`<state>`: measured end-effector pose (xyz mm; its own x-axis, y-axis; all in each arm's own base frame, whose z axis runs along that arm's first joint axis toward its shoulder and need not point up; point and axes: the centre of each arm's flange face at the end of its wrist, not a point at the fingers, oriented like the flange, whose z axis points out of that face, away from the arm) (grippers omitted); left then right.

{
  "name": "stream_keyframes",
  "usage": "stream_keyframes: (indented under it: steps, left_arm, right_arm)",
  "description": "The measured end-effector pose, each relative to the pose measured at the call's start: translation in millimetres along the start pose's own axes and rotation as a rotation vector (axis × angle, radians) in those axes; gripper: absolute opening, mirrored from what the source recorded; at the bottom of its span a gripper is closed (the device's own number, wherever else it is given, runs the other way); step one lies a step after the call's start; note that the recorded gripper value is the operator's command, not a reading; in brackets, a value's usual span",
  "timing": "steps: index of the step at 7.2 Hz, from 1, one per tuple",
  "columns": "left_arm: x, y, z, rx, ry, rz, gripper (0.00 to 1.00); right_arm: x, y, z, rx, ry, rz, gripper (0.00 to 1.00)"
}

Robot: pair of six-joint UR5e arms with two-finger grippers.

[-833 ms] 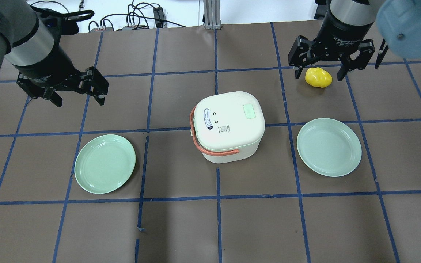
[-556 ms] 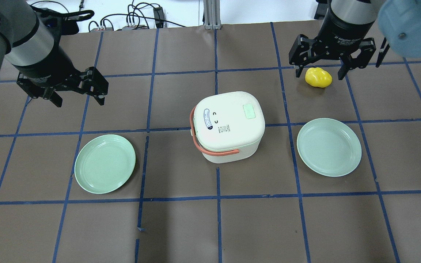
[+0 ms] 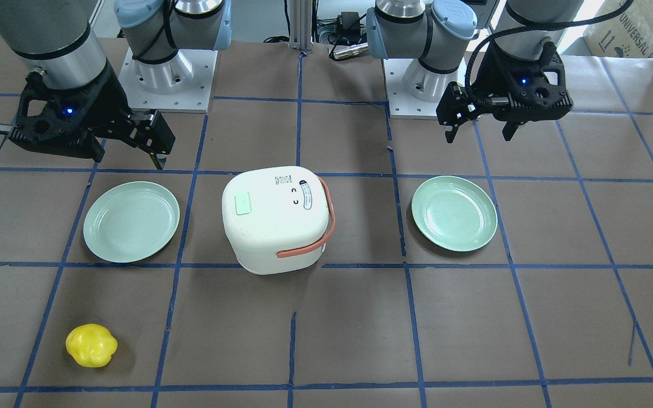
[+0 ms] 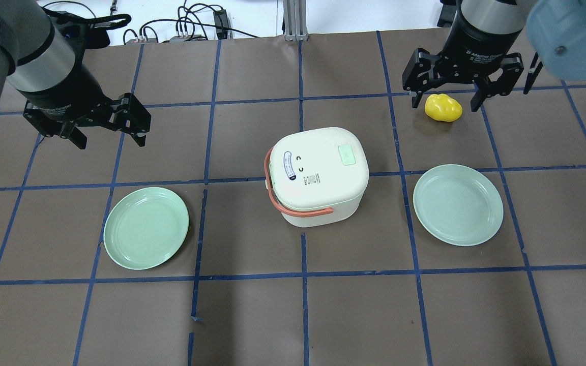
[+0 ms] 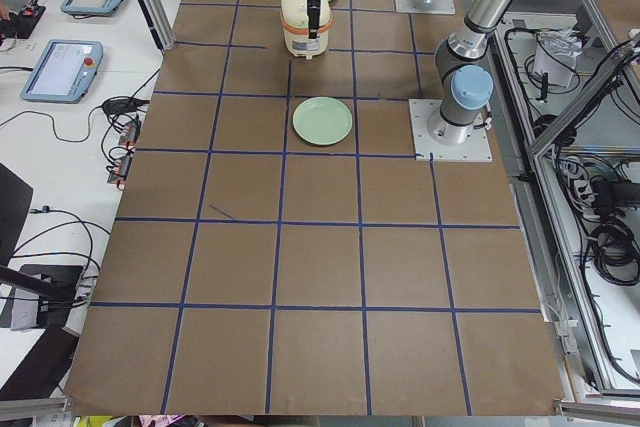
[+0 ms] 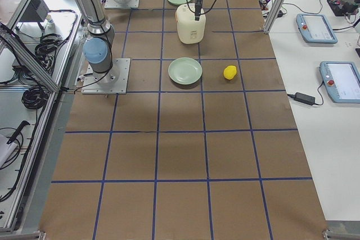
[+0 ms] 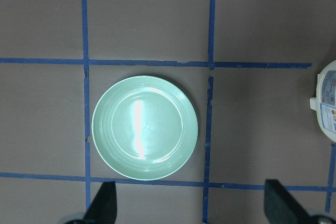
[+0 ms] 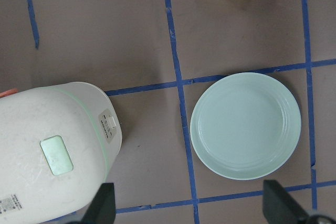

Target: Press rice cooker button

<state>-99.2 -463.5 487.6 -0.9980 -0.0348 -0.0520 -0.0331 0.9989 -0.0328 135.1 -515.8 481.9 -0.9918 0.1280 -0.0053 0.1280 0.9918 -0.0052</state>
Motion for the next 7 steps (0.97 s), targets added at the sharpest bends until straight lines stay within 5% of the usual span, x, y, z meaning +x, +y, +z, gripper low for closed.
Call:
stream_keyframes:
  steps: [5, 6, 7]
  left_arm:
    - [0.0, 0.0, 0.0, 0.000, 0.000, 0.000, 1.00]
    - [0.0, 0.0, 0.0, 0.000, 0.000, 0.000, 1.00]
    - [0.0, 0.0, 0.0, 0.000, 0.000, 0.000, 1.00]
  right_arm:
    - [-0.2, 0.6, -0.2, 0.001, 0.000, 0.000, 0.99]
    - [-0.4, 0.6, -0.3, 0.002, -0.001, 0.000, 0.61]
    - [-1.3, -0.7, -2.0, 0.019, -0.007, -0.001, 0.09]
